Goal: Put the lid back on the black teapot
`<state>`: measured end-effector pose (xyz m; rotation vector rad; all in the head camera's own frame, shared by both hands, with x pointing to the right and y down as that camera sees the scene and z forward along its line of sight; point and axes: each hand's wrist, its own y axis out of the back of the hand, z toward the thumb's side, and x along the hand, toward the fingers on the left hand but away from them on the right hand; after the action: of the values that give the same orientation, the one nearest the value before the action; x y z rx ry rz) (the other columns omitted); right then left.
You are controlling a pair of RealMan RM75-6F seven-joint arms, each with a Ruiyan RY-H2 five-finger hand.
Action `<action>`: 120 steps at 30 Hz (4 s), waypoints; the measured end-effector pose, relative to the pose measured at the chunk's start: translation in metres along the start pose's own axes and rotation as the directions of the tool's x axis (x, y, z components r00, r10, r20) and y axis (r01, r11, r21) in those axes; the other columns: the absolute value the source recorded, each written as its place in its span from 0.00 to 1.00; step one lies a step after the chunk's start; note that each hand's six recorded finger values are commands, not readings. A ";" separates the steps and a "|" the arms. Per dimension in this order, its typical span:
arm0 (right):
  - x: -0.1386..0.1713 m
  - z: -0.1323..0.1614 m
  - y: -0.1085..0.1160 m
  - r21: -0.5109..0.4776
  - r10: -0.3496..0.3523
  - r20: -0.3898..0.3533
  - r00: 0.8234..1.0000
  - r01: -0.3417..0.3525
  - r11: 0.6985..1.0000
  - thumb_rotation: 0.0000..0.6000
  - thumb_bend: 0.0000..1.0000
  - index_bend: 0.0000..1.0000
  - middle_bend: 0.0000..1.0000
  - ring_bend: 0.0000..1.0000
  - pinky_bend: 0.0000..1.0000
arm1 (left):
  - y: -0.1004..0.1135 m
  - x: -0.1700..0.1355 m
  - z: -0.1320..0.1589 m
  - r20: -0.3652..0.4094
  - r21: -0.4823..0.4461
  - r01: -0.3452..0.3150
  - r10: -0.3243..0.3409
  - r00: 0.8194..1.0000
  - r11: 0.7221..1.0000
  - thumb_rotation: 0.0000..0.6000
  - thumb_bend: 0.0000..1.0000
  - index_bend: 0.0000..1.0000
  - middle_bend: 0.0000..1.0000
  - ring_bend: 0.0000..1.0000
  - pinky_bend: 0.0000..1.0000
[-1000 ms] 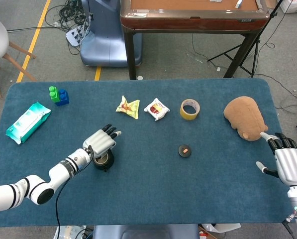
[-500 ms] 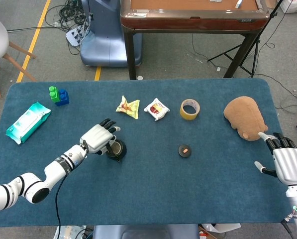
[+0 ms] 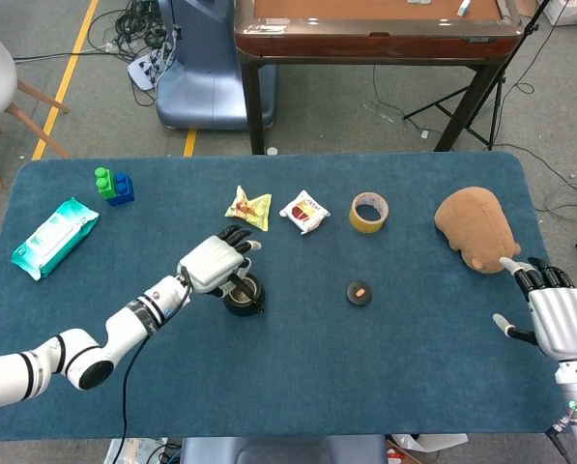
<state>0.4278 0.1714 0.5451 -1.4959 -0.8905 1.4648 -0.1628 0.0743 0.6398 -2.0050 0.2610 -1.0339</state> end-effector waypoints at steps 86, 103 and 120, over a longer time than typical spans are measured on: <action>0.002 -0.006 0.005 0.002 -0.010 0.005 1.000 0.010 1.000 1.00 0.15 0.21 0.28 0.16 0.23 | 0.011 0.029 0.004 -0.077 0.108 -0.054 0.062 0.995 0.993 1.00 0.36 0.11 0.03 0.00 0.00; -0.022 0.035 -0.003 0.050 0.082 -0.165 0.983 -0.074 0.996 1.00 0.15 0.26 0.37 0.19 0.23 | 0.006 -0.112 -0.120 -0.430 -0.009 -0.206 0.182 0.884 0.979 1.00 0.36 0.11 0.03 0.00 0.00; -0.061 0.110 -0.028 0.191 0.254 -0.375 0.892 -0.194 0.962 1.00 0.15 0.31 0.32 0.21 0.23 | -0.048 -0.241 -0.146 -0.629 -0.042 -0.290 0.200 0.751 0.956 1.00 0.36 0.11 0.03 0.00 0.00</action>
<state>0.3159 0.1359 0.5993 -1.7424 -0.3633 1.2848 -0.4345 0.1425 0.5821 -1.6182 0.9515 -1.5082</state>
